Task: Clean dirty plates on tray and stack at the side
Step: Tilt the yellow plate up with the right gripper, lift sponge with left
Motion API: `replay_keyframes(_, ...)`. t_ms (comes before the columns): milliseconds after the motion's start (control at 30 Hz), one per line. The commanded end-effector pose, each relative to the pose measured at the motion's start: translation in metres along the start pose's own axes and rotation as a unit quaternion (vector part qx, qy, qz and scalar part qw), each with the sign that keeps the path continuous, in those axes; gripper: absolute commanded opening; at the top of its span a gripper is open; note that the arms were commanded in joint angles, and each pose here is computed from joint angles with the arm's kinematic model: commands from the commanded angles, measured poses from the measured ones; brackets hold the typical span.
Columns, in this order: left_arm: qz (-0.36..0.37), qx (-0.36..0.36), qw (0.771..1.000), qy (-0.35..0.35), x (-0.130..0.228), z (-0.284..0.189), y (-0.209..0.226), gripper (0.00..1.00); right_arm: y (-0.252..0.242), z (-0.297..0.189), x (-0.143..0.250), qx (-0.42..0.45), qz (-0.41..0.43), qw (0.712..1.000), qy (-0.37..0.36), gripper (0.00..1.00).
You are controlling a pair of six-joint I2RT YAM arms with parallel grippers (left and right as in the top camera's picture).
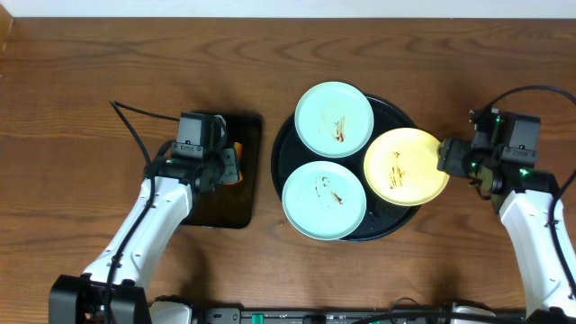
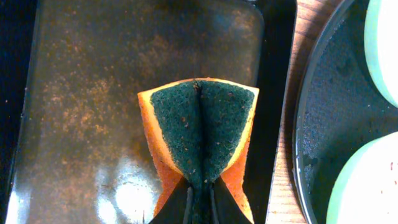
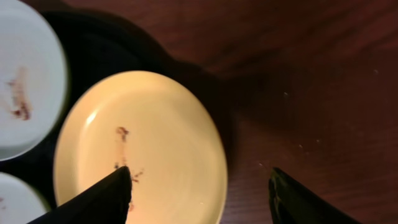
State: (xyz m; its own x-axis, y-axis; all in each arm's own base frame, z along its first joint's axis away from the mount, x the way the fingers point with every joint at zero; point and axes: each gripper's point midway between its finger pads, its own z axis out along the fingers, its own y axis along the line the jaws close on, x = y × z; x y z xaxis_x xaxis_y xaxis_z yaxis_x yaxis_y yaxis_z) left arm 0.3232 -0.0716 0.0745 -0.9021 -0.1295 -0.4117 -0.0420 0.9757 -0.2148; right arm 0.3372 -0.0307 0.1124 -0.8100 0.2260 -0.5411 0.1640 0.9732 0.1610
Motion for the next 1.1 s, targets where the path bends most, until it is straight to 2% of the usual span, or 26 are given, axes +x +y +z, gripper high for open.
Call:
replay_keyframes(0, -0.001, 0.009, 1.000, -0.013, -0.009, -0.006, -0.004, 0.08, -0.022, 0.011, 0.005, 0.041, 0.014, 0.999, 0.024, 0.64)
replay_keyframes(167, -0.002, 0.009, 1.000, -0.013, -0.009, -0.006, -0.004, 0.07, -0.026, 0.042, 0.030, 0.036, 0.022, 0.996, 0.084, 0.52)
replay_keyframes(267, -0.002, 0.009, 1.000, -0.013, -0.009, -0.006, -0.004, 0.08, -0.025, 0.058, 0.044, 0.027, 0.027, 0.993, 0.116, 0.39)
replay_keyframes(700, -0.002, 0.009, 1.000, -0.013, -0.009, -0.006, -0.004, 0.07, -0.016, 0.063, 0.048, 0.000, 0.031, 0.992, 0.125, 0.03)
replay_keyframes(1067, -0.002, 0.009, 1.000, -0.012, -0.008, -0.006, -0.004, 0.07, -0.017, 0.062, 0.053, 0.001, 0.033, 0.990, 0.135, 0.01)
